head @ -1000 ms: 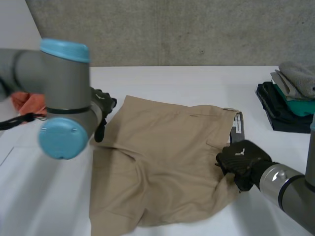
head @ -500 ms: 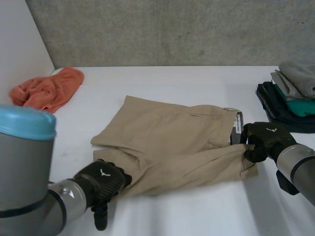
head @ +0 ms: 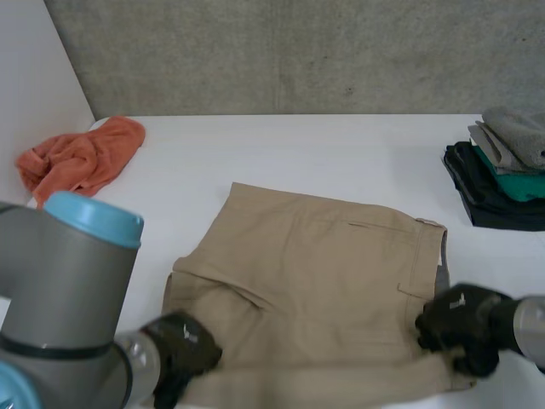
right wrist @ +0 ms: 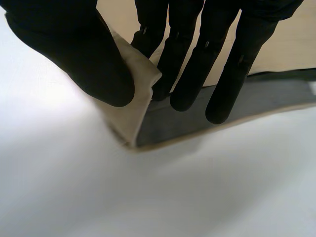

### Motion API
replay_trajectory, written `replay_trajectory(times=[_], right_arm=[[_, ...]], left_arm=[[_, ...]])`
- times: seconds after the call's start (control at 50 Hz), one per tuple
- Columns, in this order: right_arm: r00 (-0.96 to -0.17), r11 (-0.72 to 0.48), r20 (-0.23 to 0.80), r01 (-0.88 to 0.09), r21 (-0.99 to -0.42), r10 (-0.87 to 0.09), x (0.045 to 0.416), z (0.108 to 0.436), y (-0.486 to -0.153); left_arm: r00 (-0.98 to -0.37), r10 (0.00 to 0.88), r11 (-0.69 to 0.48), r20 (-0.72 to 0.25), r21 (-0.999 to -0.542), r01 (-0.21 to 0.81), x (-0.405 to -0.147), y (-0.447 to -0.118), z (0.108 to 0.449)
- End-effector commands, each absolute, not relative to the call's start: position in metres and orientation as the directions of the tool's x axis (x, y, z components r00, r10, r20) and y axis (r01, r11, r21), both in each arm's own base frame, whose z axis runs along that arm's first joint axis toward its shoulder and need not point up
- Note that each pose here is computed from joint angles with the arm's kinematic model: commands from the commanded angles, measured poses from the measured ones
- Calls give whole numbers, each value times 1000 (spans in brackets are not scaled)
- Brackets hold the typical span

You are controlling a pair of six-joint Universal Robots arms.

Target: Fold the laundry.

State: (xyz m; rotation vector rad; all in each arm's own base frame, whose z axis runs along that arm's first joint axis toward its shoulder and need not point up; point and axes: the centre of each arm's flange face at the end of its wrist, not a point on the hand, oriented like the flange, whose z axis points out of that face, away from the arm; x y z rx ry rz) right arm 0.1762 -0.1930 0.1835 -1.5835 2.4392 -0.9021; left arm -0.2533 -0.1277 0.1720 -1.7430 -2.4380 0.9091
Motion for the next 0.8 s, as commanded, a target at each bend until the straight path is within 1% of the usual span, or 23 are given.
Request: replay_trajectory(times=[0.02,0.04,0.06,0.08,0.1,0.16,0.18,0.24,0.26,0.32,0.34,0.4,0.42,0.5,0.54,0.58,0.62,0.68,0.7,0.72,0.76,0.78,0.8], right_arm=[[-709,367,226,-578,-729,-668,188,192,-247],[-716,356,232,-568,-742,-658,190,192,-250],[-730,330,246,-547,-769,-637,194,191,-258],[-736,311,263,-543,-780,-623,196,191,-263],[-754,276,300,-533,-800,-584,198,190,-274],[-785,231,360,-524,-820,-503,199,186,-289],[-807,203,398,-519,-830,-436,198,185,-299],[-824,151,444,-518,-842,-351,198,181,-312],[-825,102,470,-522,-847,-314,201,177,-320],[-813,18,507,-534,-845,-286,208,168,-328],[-805,-37,533,-544,-838,-261,211,164,-332],[-786,-112,579,-569,-815,-217,216,159,-340],[-771,-151,611,-592,-791,-179,218,157,-344],[-746,-174,654,-633,-755,-125,218,156,-341],[-757,-180,641,-618,-765,-127,218,161,-337],[-780,-195,610,-582,-790,-141,216,174,-330],[-795,-171,575,-550,-818,-193,213,184,-317],[-797,-97,532,-528,-844,-285,211,193,-299],[-798,-21,489,-515,-857,-352,207,197,-287],[-803,26,461,-507,-862,-378,204,199,-282],[-818,119,404,-487,-865,-410,196,202,-274],[-840,232,335,-460,-857,-427,188,200,-268],[-850,289,302,-448,-846,-433,184,197,-264]], left_arm=[[-511,721,145,-468,-619,772,-285,-193,193],[-527,701,124,-480,-646,753,-290,-202,197],[-562,663,84,-496,-696,713,-299,-221,204],[-572,649,61,-502,-715,697,-305,-229,206],[-595,608,1,-525,-749,663,-317,-249,214],[-626,560,-70,-543,-784,617,-334,-274,221],[-646,530,-108,-550,-799,591,-344,-290,224],[-664,500,-145,-556,-809,569,-357,-307,224],[-668,490,-157,-560,-810,565,-365,-316,219],[-669,479,-166,-568,-808,566,-375,-325,212],[-663,488,-161,-568,-805,571,-381,-327,205],[-646,510,-158,-568,-800,579,-388,-323,200],[-637,523,-156,-565,-799,581,-392,-318,198],[-654,519,-145,-550,-811,567,-390,-314,208],[-674,507,-122,-537,-819,561,-384,-314,213],[-714,487,-80,-503,-840,537,-374,-313,221],[-745,479,-50,-465,-861,506,-366,-310,228],[-757,487,-43,-436,-877,478,-360,-305,233],[-758,500,-40,-419,-885,463,-358,-301,234],[-757,508,-40,-412,-889,456,-356,-299,235],[-753,525,-38,-396,-895,445,-354,-294,235],[-747,542,-37,-385,-899,436,-351,-290,235],[-745,549,-36,-380,-901,433,-350,-289,234]])
